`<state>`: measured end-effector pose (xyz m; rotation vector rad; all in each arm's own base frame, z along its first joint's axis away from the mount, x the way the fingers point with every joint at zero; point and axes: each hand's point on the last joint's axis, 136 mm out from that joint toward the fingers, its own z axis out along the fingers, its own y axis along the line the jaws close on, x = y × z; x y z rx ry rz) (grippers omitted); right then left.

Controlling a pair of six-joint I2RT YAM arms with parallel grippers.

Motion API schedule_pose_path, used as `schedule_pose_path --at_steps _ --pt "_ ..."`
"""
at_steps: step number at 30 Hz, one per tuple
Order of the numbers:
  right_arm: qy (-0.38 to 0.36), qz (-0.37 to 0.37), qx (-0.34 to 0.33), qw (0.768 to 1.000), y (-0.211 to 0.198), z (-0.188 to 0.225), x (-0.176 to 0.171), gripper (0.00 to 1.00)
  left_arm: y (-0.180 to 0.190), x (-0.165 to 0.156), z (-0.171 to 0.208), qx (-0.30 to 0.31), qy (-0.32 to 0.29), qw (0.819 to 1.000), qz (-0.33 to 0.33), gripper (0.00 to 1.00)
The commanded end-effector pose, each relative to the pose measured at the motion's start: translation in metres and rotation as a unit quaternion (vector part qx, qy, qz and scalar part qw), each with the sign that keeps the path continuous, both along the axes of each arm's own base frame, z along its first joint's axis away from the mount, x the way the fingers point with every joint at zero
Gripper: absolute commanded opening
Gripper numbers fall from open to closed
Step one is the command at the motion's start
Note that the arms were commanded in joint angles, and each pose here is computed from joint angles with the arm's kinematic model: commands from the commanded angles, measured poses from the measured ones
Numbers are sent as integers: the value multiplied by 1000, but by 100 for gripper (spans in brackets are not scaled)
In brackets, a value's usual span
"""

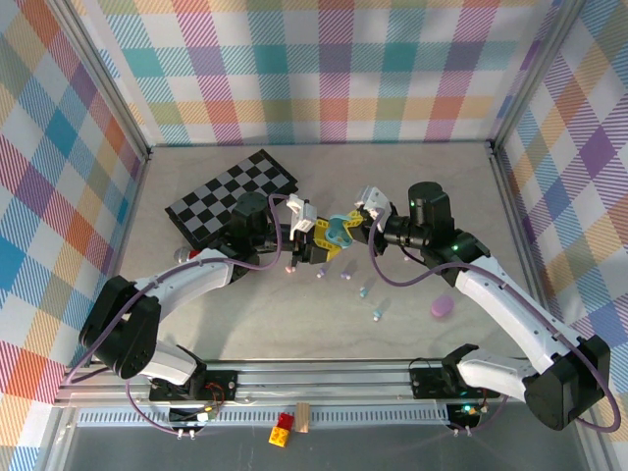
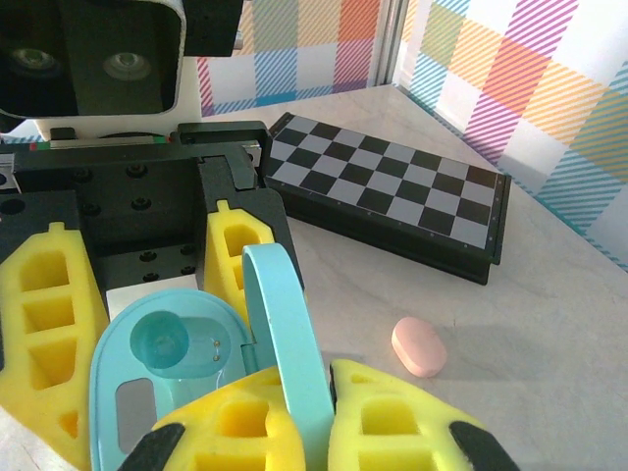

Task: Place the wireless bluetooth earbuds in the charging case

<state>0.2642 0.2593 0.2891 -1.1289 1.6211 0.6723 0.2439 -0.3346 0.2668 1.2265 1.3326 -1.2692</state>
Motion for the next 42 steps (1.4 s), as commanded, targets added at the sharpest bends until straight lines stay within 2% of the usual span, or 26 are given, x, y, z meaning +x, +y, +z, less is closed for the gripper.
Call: schedule_pose_path --at_steps 1,5,14,18,21,26,29,33,36,38,42 --pt "-12 5 12 1000 -2 10 -5 8 -4 1 11 -17 -27 999 -5 38" --pt "-18 -6 22 1000 -4 18 -5 19 -4 3 10 -20 -31 999 -1 38" --pt "-37 -28 53 998 -13 44 -10 51 -3 9 8 -34 -34 999 17 38" --pt "-50 -34 79 995 -20 60 -19 59 -1 13 6 -36 -36 998 30 39" --pt "-56 -46 108 991 -33 73 -29 61 2 17 4 -38 -36 998 42 39" --pt "0 -107 170 980 -65 72 -27 61 6 23 6 -53 -36 996 59 39" --pt "56 -182 203 961 -92 45 -14 70 8 26 8 -60 -36 995 64 39" --pt "149 -280 215 924 -124 -10 -2 70 10 27 9 -66 -36 995 70 40" --pt "244 -354 196 881 -139 -58 -1 69 12 27 11 -70 -38 994 72 40" --pt "313 -374 190 852 -138 -88 -6 67 12 27 12 -71 -38 994 74 40" --pt "413 -369 185 812 -127 -129 -20 65 13 27 13 -71 -39 994 76 40"
